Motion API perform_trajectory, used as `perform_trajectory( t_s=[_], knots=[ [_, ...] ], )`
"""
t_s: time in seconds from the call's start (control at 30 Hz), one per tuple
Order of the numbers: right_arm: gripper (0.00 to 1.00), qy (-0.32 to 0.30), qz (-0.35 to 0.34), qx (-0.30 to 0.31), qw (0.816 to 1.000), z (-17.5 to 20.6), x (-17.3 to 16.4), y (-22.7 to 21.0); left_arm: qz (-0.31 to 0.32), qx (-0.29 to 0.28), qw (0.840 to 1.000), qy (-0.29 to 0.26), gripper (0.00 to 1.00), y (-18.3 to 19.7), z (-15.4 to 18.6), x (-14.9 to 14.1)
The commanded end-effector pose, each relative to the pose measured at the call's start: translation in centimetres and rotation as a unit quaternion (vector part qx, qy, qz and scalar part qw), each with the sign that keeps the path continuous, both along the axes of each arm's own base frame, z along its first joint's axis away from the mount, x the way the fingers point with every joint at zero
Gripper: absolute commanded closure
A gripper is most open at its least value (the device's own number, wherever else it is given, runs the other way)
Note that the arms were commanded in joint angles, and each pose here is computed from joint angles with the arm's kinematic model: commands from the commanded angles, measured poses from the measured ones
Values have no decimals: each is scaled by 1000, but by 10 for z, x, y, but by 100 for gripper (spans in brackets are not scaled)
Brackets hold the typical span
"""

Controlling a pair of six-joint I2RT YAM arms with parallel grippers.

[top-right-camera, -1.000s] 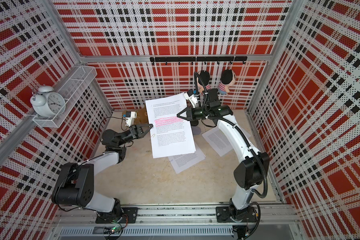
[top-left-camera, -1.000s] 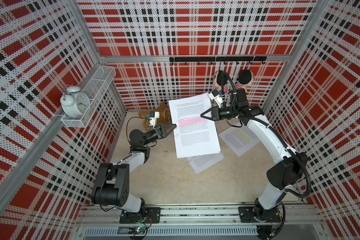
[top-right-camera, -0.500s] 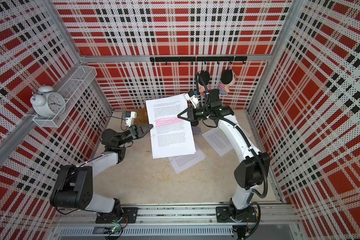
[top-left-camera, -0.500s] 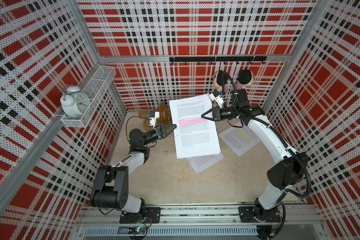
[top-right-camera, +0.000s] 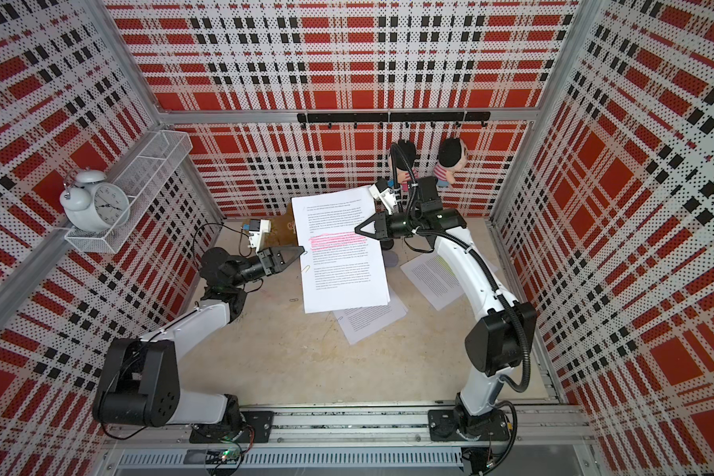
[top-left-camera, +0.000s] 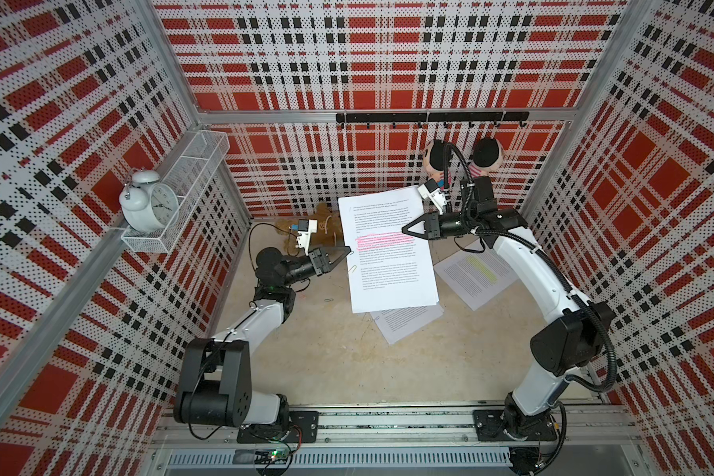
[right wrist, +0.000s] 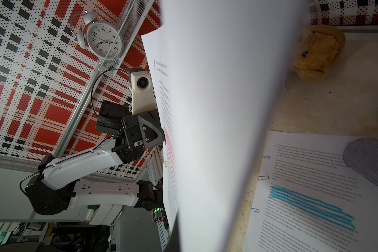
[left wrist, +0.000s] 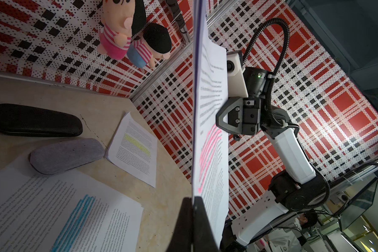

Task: Unclip the paperclips from the documents
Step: Remove the paper clip from the document, then place the paper clip at the center of the board.

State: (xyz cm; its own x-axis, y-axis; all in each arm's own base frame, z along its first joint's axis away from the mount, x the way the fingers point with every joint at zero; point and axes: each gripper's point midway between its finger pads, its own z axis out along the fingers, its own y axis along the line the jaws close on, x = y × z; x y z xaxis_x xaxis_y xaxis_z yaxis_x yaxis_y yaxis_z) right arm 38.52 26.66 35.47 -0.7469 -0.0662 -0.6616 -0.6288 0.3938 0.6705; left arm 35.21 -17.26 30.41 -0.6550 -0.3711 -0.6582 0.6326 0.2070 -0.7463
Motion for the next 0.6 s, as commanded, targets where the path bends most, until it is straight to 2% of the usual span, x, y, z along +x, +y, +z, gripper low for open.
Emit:
perform_trajectory(
  t_s=[0.0,0.33,0.4,0.47,0.57],
  knots=[
    [100,-108,-178,-30,978,45,55,-108,98,12,993,71,100,51,-37,28],
    [100,-105,-181,-30,977,42,54,-112,113,19,990,80,100,59,-43,31],
    [100,-102,-179,-26,978,42,53,-111,129,37,986,95,100,63,-53,37],
    [100,-99,-178,-24,979,41,53,-110,169,99,971,135,100,72,-82,47],
    [100,-97,-171,-26,980,40,50,-104,225,246,921,202,100,86,-133,52]
  ],
)
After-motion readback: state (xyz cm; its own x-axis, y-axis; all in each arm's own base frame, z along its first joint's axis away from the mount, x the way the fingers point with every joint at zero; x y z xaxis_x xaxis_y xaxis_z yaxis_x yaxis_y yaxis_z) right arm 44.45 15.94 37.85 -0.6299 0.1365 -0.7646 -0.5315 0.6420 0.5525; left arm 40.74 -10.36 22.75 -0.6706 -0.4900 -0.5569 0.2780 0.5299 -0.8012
